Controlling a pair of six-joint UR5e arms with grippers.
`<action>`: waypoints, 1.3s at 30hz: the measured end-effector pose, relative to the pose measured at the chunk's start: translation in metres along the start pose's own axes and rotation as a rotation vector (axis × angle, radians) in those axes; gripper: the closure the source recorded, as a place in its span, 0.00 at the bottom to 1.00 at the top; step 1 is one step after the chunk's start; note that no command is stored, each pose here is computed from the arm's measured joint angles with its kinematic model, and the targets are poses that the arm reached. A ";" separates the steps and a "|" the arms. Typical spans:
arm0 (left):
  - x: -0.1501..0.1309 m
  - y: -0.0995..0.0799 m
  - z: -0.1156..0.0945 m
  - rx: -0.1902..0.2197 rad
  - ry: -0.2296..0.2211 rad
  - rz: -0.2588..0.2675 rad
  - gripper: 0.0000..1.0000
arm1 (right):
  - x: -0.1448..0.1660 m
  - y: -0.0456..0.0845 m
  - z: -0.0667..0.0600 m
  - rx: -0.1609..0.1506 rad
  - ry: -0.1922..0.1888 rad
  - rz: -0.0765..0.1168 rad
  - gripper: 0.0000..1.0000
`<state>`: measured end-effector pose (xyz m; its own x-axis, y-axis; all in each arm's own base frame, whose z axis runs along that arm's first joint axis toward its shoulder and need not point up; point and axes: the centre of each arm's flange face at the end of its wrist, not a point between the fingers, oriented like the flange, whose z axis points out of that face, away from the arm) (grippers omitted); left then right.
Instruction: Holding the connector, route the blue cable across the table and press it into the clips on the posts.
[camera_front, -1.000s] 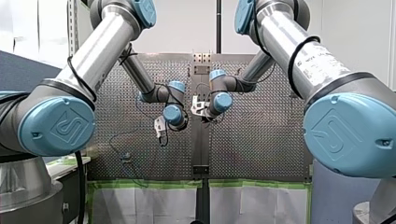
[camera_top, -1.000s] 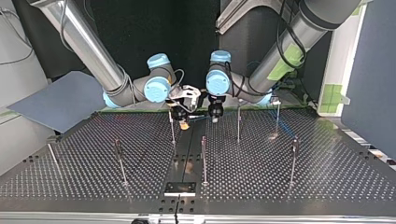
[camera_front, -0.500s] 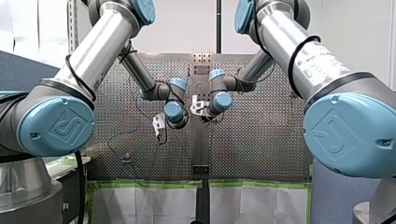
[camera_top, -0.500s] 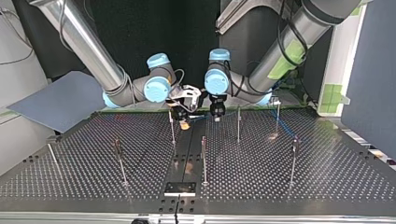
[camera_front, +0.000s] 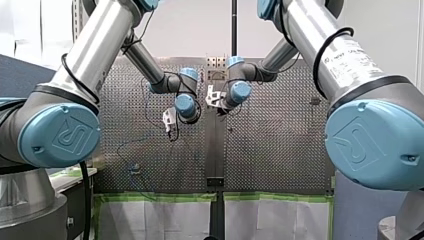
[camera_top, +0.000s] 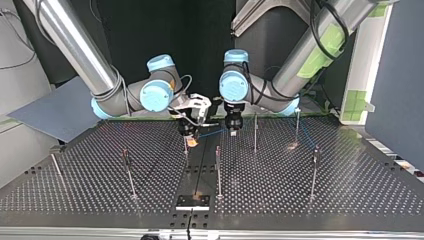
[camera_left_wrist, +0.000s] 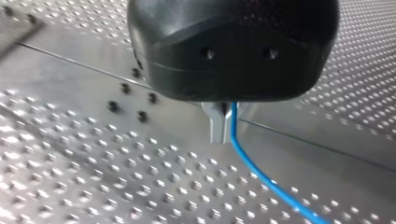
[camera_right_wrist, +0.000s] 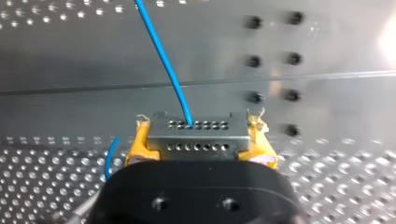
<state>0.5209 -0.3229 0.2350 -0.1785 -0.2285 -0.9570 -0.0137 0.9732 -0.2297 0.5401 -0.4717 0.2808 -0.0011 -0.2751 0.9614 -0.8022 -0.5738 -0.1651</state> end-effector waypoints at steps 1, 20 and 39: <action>-0.004 -0.001 -0.001 0.002 -0.005 -0.002 0.99 | 0.004 0.000 -0.002 -0.001 0.002 0.004 1.00; -0.072 -0.007 -0.045 0.021 -0.070 -0.024 0.99 | 0.101 -0.007 -0.065 -0.004 0.078 0.030 1.00; -0.165 -0.018 -0.088 0.105 -0.254 -0.111 0.99 | 0.179 -0.018 -0.130 0.027 0.189 0.027 1.00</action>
<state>0.4642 -0.3008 0.4123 0.0705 -0.3463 -0.9355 0.0853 0.9365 -0.3402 0.4765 -0.4104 0.4840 -0.1372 -0.1422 0.9803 -0.7840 -0.5893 -0.1952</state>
